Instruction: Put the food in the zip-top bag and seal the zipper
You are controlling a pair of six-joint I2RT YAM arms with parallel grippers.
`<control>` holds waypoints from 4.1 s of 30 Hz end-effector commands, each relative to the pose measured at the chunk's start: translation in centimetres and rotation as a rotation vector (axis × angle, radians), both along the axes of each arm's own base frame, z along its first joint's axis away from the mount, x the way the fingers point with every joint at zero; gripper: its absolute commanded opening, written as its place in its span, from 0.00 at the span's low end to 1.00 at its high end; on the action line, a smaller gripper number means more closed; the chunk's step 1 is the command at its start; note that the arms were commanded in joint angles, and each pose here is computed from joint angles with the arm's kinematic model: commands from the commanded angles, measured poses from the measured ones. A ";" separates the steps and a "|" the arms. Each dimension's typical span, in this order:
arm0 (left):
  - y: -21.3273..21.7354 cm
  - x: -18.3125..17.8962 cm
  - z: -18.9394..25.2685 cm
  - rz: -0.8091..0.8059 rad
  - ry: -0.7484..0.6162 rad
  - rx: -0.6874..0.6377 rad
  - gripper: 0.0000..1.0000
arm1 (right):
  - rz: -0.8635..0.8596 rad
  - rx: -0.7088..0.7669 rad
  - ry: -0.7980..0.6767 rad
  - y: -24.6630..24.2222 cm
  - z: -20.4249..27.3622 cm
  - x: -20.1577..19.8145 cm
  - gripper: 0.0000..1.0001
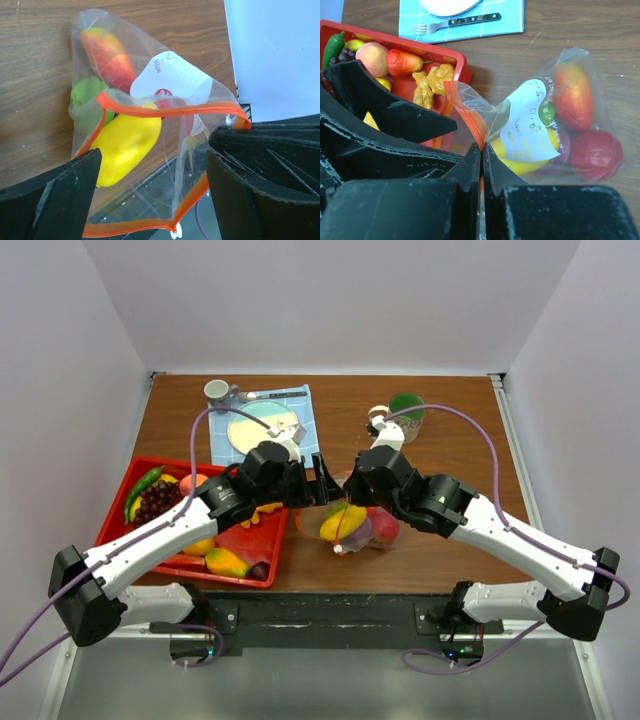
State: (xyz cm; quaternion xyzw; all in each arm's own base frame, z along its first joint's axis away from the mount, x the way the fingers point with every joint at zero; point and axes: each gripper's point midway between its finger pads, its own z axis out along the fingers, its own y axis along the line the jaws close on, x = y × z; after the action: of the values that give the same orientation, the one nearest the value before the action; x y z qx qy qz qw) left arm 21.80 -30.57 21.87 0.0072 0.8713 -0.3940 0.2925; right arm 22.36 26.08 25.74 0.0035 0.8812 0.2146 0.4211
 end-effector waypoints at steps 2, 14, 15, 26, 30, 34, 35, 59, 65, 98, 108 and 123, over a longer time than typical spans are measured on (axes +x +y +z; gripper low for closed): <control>0.2 -1.1 3.8 -0.067 -0.101 -0.064 0.81 | -0.053 0.037 -0.074 -1.0 3.4 0.7 0.00; 14.1 -0.7 5.8 0.416 -0.238 0.145 0.79 | -0.079 -0.001 -0.084 -1.6 3.4 1.7 0.00; 15.1 -0.2 5.1 0.474 -0.224 0.168 0.81 | -0.079 0.004 -0.081 -1.5 3.3 1.6 0.00; 20.8 6.0 -8.4 0.641 -0.004 0.366 0.82 | -0.052 0.016 -0.061 -2.2 2.6 0.4 0.00; 21.1 6.5 -11.3 0.631 0.020 0.378 0.80 | -0.043 0.014 -0.056 -2.2 2.4 0.2 0.00; 21.5 6.3 -13.1 0.630 0.049 0.374 0.75 | -0.035 0.010 -0.054 -2.3 2.1 0.1 0.00; 21.5 6.2 -13.4 0.628 0.050 0.369 0.74 | -0.035 0.008 -0.051 -2.2 1.9 0.1 0.00; 21.8 4.9 -18.3 0.649 0.098 0.344 0.39 | -0.026 0.011 -0.040 -1.8 1.3 0.2 0.00; 21.4 4.8 -18.1 0.635 0.074 0.310 0.29 | -0.024 0.013 -0.040 -1.5 1.4 0.2 0.00; 19.7 0.2 -0.7 0.377 -0.177 0.200 0.07 | -0.037 -0.011 -0.052 2.0 1.5 3.2 0.00; 18.0 -1.7 2.0 0.245 -0.192 0.158 0.06 | -0.027 0.002 -0.041 4.2 1.2 4.1 0.00; 12.1 -0.2 0.5 0.153 -0.150 0.214 0.06 | -0.023 -0.011 -0.043 4.1 1.1 3.0 0.00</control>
State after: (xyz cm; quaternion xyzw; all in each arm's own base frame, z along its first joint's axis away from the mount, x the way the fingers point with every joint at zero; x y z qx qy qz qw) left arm 19.20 -17.38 19.67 0.0152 0.8999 -0.2699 0.3423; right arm 25.53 30.05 24.19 -0.0087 0.8916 0.1809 0.4151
